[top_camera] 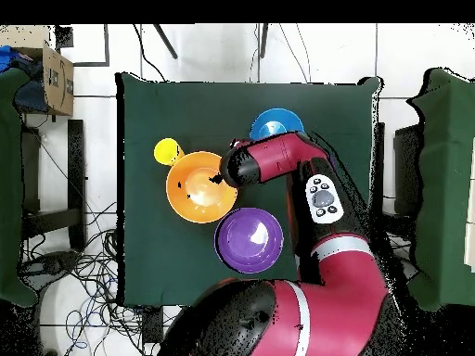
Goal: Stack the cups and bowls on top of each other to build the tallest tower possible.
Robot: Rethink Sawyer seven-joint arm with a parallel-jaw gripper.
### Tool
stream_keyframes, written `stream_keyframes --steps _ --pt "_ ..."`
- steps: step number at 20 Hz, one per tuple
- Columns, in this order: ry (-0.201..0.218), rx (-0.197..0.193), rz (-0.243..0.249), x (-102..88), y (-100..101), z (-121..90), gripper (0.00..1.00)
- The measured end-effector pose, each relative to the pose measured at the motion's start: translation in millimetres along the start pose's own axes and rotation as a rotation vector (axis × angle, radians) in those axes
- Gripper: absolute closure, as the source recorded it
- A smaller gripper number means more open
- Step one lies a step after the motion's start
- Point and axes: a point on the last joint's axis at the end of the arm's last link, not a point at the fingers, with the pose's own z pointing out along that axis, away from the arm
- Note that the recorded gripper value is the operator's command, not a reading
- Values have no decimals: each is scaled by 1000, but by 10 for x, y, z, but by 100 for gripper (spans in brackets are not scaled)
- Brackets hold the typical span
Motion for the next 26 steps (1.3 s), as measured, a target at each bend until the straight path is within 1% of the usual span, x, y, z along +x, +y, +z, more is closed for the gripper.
stream_keyframes --steps 4,8,10,12,14,15,16,18,20,21,26 --pt "-4 0 8 -36 -37 -51 100" --pt "-9 -12 50 -130 -122 -188 100" --pt "-3 -21 101 -227 -232 -360 100" --pt "10 -20 132 -275 -309 -483 100" --pt "17 -19 149 -303 -349 -556 100" --pt "30 -14 174 -356 -421 -688 100" --pt "38 -10 189 -393 -467 -776 100" --pt "49 -3 204 -434 -516 -877 100" --pt "64 8 222 -497 -572 -1025 100" --pt "68 11 226 -514 -582 -1065 100" --pt "88 28 246 -658 -599 -1389 100"
